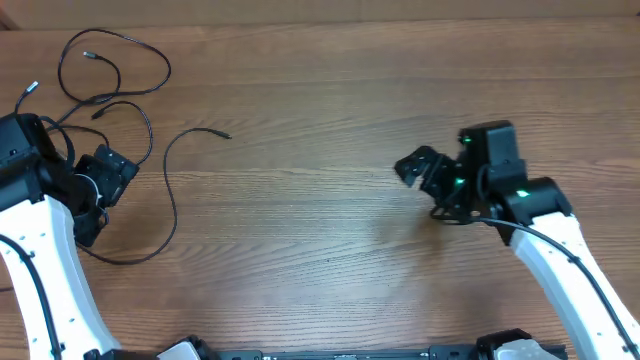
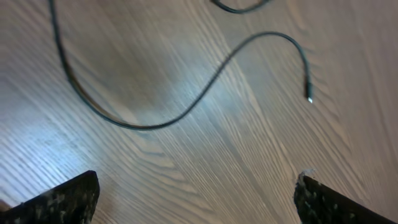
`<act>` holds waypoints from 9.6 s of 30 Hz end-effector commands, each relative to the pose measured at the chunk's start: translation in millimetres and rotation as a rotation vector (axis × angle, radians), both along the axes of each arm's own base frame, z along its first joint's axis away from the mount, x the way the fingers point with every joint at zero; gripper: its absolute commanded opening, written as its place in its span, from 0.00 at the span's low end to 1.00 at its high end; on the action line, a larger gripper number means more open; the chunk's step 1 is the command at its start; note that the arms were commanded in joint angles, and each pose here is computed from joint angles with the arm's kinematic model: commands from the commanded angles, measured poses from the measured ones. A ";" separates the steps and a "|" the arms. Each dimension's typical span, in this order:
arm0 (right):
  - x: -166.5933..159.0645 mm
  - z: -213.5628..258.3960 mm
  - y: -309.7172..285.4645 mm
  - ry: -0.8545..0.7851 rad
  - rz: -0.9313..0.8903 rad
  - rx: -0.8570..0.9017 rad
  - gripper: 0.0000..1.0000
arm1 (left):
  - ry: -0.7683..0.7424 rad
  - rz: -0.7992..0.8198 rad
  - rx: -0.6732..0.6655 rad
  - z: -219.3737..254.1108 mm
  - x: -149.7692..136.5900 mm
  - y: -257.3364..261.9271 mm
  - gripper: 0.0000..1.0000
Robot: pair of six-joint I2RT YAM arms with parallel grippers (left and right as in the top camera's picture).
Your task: Untangle cables
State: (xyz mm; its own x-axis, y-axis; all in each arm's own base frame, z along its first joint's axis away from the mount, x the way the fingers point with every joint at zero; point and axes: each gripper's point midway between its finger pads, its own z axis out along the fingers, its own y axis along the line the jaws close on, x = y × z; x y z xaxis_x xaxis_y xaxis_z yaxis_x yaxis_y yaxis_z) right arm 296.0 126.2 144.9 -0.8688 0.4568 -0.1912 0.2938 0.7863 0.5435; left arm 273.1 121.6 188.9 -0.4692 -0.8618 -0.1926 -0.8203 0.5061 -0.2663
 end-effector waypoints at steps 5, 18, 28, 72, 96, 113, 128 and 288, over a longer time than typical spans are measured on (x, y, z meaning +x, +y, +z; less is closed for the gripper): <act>-6.0 -26.8 27.2 0.059 0.156 -0.008 1.00 | 0.060 0.047 0.009 -13.9 2.4 10.4 1.00; -10.2 -55.3 -87.2 0.211 -0.162 -0.281 1.00 | 0.082 0.046 -0.002 -21.2 3.8 11.1 1.00; -12.5 -56.4 -100.8 0.232 -0.207 -0.290 1.00 | 0.083 0.046 -0.003 -21.2 3.8 11.1 1.00; -12.5 -56.4 -100.8 0.232 -0.207 -0.290 1.00 | -0.300 -0.715 -0.134 12.7 131.3 -129.6 0.90; -12.5 -56.4 -100.8 0.232 -0.207 -0.290 1.00 | 0.055 -0.170 -0.057 -150.4 201.0 -131.3 0.98; -12.5 -56.4 -100.8 0.232 -0.207 -0.290 1.00 | 0.080 -0.079 0.164 -165.5 204.5 -96.4 0.78; -12.5 -56.4 -100.8 0.232 -0.207 -0.290 1.00 | 0.044 -0.078 0.210 -163.8 213.2 -106.3 0.76; -12.5 -56.4 -100.8 0.232 -0.207 -0.290 1.00 | -0.081 -0.455 0.271 -184.1 37.1 165.4 0.69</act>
